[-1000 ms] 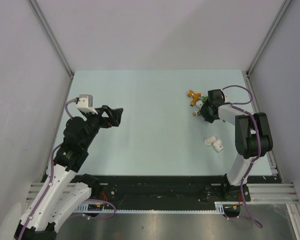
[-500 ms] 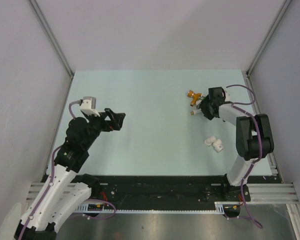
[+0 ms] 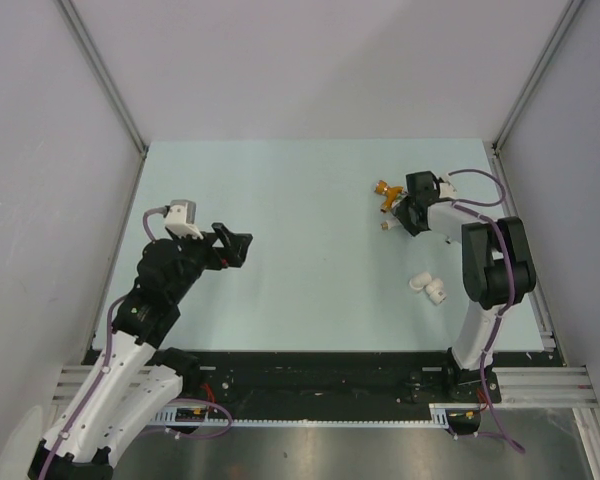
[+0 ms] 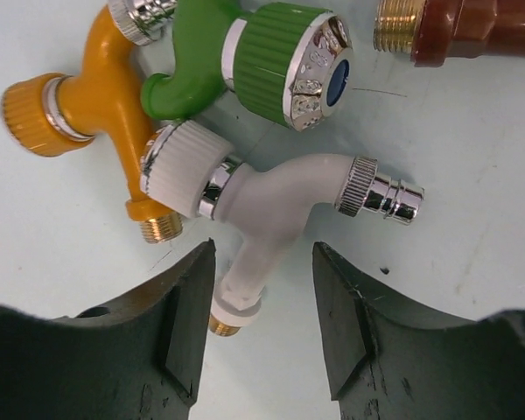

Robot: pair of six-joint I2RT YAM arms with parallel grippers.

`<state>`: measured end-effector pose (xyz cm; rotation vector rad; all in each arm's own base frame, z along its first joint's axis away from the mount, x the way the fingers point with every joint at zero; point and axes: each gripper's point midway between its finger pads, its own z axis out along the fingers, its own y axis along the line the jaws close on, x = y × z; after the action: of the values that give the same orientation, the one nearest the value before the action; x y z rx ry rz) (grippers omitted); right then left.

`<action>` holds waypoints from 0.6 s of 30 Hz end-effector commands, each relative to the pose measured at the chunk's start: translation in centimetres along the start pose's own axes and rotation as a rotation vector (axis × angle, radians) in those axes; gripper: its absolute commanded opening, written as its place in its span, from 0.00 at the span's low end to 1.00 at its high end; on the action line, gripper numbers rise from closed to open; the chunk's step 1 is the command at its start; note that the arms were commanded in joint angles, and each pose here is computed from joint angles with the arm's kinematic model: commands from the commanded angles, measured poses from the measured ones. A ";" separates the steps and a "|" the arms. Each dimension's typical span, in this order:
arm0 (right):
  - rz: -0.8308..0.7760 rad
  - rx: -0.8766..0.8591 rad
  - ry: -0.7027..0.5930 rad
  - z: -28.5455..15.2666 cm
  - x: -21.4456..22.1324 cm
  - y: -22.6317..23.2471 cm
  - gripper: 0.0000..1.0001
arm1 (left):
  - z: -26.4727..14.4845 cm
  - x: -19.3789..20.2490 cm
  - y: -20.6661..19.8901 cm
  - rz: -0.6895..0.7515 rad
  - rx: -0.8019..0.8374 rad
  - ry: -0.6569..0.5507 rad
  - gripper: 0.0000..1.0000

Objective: Install the water faucets

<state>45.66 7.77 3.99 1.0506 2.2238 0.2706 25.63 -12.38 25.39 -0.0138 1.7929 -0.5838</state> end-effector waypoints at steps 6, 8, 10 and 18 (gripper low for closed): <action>-0.117 0.145 -0.052 1.6 0.2 -0.8 0.49 | -0.1 0.4 -0.6 -0.010 0.039 -0.004 1.00; -0.138 0.163 -0.039 1.8 0.6 -1.2 0.47 | -0.1 0.8 -0.6 -0.013 0.046 0.000 1.00; -0.151 0.178 -0.027 1.8 0.9 -1.6 0.44 | -0.1 0.9 -0.7 -0.013 0.056 0.000 1.00; -0.267 0.205 0.026 -0.1 2.3 -2.3 0.21 | 0.6 2.6 -1.8 -0.015 0.138 0.053 1.00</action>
<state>45.44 8.00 2.38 0.9287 2.3251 0.0510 25.01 -13.36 23.02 0.0314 1.8291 -0.6347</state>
